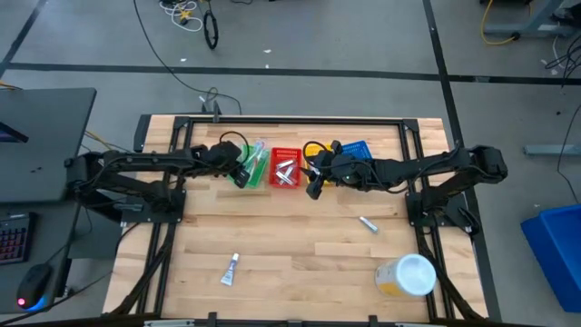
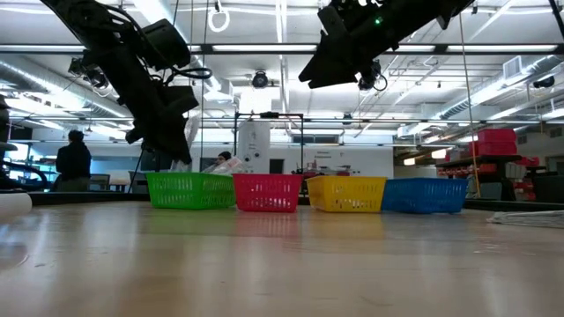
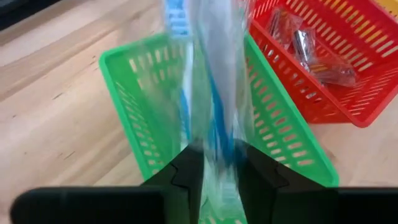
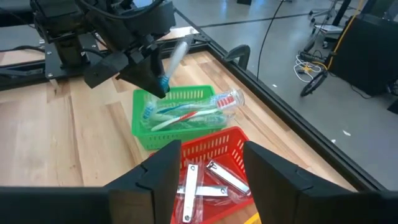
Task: Pick & Place Travel size toiletries
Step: Put the light blue toothbrush into the green bin, then put the silver nail cutter into the red bin
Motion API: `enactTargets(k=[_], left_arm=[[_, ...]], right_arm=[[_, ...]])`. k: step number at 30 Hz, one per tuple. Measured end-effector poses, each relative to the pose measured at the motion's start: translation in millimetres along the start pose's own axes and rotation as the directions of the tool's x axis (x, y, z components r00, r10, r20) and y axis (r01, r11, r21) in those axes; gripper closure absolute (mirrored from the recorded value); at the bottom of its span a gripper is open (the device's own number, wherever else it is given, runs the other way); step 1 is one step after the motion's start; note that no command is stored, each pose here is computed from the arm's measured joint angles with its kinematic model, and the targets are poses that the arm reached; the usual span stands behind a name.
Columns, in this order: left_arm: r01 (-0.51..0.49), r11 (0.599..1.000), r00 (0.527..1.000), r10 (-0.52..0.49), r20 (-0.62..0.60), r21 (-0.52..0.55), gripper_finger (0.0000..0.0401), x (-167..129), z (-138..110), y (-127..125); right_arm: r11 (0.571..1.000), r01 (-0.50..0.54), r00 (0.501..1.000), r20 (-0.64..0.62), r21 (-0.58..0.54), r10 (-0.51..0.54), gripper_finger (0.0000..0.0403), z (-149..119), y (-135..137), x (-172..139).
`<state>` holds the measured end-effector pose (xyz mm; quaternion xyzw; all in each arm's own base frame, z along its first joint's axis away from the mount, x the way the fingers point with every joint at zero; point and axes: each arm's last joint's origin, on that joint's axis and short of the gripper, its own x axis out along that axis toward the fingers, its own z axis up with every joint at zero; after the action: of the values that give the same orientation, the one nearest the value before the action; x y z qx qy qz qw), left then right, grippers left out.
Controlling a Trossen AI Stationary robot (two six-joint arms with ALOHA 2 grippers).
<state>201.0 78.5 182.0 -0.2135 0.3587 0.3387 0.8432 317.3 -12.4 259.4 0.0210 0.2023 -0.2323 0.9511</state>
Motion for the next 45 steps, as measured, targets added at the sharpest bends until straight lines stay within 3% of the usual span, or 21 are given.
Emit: enactTargets(k=[10, 20, 25, 32, 34, 39, 45], left_arm=[[-0.02, 1.0, 0.993, 0.021, 0.12, -0.011, 0.0248, -0.6, 9.7, -2.5], [0.033, 0.999, 0.974, -0.034, 0.223, 0.009, 0.0238, -3.2, 18.8, -10.2], [0.075, 0.996, 0.964, -0.087, 0.251, 0.058, 0.0245, -6.5, 17.8, -21.1], [0.132, 0.985, 0.955, -0.157, 0.253, 0.113, 0.0254, -11.6, 11.6, -36.9], [0.142, 0.982, 0.953, -0.17, 0.249, 0.124, 0.0257, -12.7, 9.8, -40.0], [0.154, 0.979, 0.952, -0.184, 0.245, 0.137, 0.0259, -14.0, 7.7, -43.4], [0.152, 0.979, 0.952, -0.182, 0.245, 0.137, 0.0259, -14.0, 7.7, -43.4]], right_arm=[[1.0, 0.0, 1.0, 0.0, 0.0, 0.0, 0.0206, 0.1, 0.0, 0.0], [1.0, -0.014, 1.0, -0.011, -0.007, 0.014, 0.0218, -0.9, 0.2, 0.0], [0.993, -0.108, 0.994, -0.038, -0.058, 0.106, 0.0202, -2.5, 2.7, -0.2], [0.97, -0.243, 0.965, -0.11, -0.023, 0.24, 0.0177, -8.8, 10.1, -3.2], [0.961, -0.277, 0.943, -0.192, 0.006, 0.273, 0.0176, -17.4, 15.8, -7.4], [0.971, -0.236, 0.848, -0.48, 0.042, 0.226, 0.0182, -48.2, 24.0, -24.9], [0.993, -0.064, 0.605, -0.787, 0.098, 0.117, 0.0184, -79.3, 19.2, -53.4]])
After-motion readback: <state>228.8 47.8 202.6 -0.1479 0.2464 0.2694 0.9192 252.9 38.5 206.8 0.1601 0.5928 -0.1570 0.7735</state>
